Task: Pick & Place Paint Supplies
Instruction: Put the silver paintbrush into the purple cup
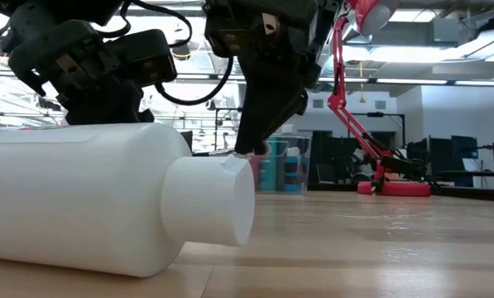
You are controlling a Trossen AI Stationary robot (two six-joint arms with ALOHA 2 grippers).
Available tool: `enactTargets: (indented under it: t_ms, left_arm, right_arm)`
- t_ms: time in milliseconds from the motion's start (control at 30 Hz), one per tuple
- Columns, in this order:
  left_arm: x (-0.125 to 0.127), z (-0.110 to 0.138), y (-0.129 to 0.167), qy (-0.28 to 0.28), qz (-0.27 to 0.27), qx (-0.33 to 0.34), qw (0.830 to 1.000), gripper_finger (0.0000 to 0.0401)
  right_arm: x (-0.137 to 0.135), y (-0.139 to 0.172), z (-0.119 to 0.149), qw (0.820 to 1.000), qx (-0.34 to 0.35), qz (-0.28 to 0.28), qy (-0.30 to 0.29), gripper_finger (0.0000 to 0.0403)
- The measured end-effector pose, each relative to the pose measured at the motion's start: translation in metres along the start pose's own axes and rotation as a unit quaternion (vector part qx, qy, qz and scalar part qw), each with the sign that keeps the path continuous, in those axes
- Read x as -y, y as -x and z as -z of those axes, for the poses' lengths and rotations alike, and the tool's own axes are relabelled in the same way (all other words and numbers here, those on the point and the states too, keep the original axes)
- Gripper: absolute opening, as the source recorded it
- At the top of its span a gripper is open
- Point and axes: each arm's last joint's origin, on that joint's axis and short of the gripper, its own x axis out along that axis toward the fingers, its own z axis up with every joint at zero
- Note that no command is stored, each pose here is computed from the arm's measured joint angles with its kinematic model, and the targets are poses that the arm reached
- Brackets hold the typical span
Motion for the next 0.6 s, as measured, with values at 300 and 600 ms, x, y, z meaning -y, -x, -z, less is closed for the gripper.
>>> enactTargets:
  t_ms: [300,600]
  left_arm:
    - [0.001,0.001,0.0,0.02,0.017,-0.014,1.0,0.0008]
    - [0.001,0.001,0.0,0.059,0.017,-0.014,0.998,0.0007]
  right_arm:
    - [0.001,0.0,0.0,1.0,0.001,0.004,0.0,0.005]
    - [-0.002,0.011,-0.014,1.0,0.024,-0.007,-0.014,0.0103]
